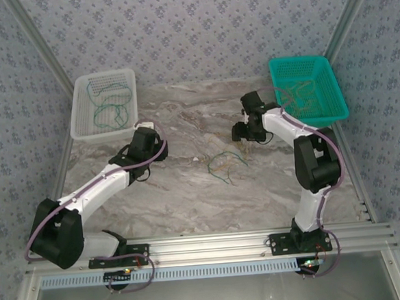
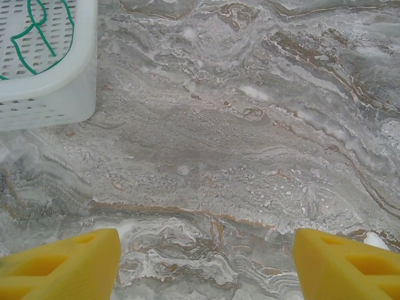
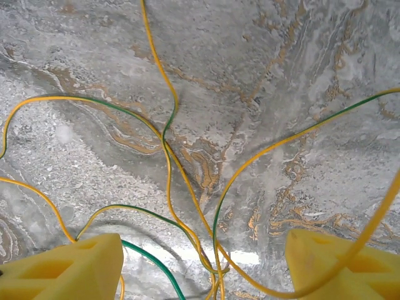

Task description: Untangle the cables

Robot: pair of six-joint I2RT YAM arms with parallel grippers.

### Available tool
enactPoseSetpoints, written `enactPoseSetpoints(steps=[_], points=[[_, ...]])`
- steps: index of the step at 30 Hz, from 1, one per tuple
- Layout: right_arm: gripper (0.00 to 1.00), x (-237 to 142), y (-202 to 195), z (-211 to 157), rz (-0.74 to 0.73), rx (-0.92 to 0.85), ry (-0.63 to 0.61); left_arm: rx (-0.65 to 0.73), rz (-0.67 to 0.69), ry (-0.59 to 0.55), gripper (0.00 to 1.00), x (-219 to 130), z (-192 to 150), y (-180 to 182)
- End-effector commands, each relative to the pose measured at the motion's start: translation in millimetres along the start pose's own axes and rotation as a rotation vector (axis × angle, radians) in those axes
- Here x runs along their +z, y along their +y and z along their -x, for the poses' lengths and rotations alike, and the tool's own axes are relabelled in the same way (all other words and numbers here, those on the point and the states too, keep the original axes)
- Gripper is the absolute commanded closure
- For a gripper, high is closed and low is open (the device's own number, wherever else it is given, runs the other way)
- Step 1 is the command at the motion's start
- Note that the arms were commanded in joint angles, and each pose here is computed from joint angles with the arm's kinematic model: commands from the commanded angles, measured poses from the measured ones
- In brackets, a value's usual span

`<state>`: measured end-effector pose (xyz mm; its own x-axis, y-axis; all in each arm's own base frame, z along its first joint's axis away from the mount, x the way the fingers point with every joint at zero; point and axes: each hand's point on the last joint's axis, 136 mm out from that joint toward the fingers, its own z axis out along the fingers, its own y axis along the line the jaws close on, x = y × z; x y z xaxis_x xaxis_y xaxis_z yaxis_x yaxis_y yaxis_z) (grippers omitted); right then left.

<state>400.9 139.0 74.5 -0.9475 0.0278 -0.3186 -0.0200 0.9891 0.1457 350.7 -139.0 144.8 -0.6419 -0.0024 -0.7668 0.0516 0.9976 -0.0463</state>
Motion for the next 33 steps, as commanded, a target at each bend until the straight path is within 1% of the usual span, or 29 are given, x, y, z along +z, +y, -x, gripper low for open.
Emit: enactPoseSetpoints(steps=[1,5,8,10,12,13,17,19,20,24,25,33], points=[[0.28,17.9,-7.6,-9.5,-0.107,-0.012,0.054,-0.003,-0.018,-0.041,0.27,-1.0,18.4,-7.6],[0.27,36.5,-13.1,-10.2,-0.188,-0.019,0.08,0.005,-0.014,-0.035,0.27,-1.2,16.1,-6.3],[0.28,47.7,-15.3,-12.4,-0.203,-0.003,0.108,0.01,-0.004,-0.034,0.27,-2.3,14.3,-3.5],[0.31,53.7,-15.2,-12.8,-0.208,0.002,0.116,0.01,0.001,-0.033,0.27,-2.0,11.8,-1.4],[0.36,59.9,-18.2,-12.4,-0.232,0.002,0.126,0.009,0.001,-0.032,0.27,-1.8,10.5,-1.2],[0.41,61.9,-19.4,-12.5,-0.24,0.003,0.133,0.008,0.003,-0.031,0.27,-1.5,10.1,-1.0],[0.64,69.2,-15.8,-13.7,-0.203,0.019,0.14,0.01,0.003,-0.03,0.27,-1.7,10.4,-1.0],[0.72,67.6,-12.8,-12.2,-0.181,0.025,0.135,0.012,0.007,-0.03,0.27,-1.4,9.5,-0.1],[0.75,65.5,-10.1,-11.2,-0.17,0.019,0.129,0.011,0.008,-0.029,0.27,-1.4,9.4,0.1],[0.98,45.0,-4.8,-3.7,-0.145,0.009,0.082,0.012,0.007,-0.028,0.27,-0.9,8.4,-0.1],[1.0,38.7,-4.0,-1.5,-0.144,0.007,0.067,0.012,0.008,-0.028,0.27,-0.8,8.5,0.1],[1.0,-32.2,-1.1,17.5,-0.154,-0.043,-0.057,0.009,0.008,-0.029,0.27,-1.0,8.8,0.1]])
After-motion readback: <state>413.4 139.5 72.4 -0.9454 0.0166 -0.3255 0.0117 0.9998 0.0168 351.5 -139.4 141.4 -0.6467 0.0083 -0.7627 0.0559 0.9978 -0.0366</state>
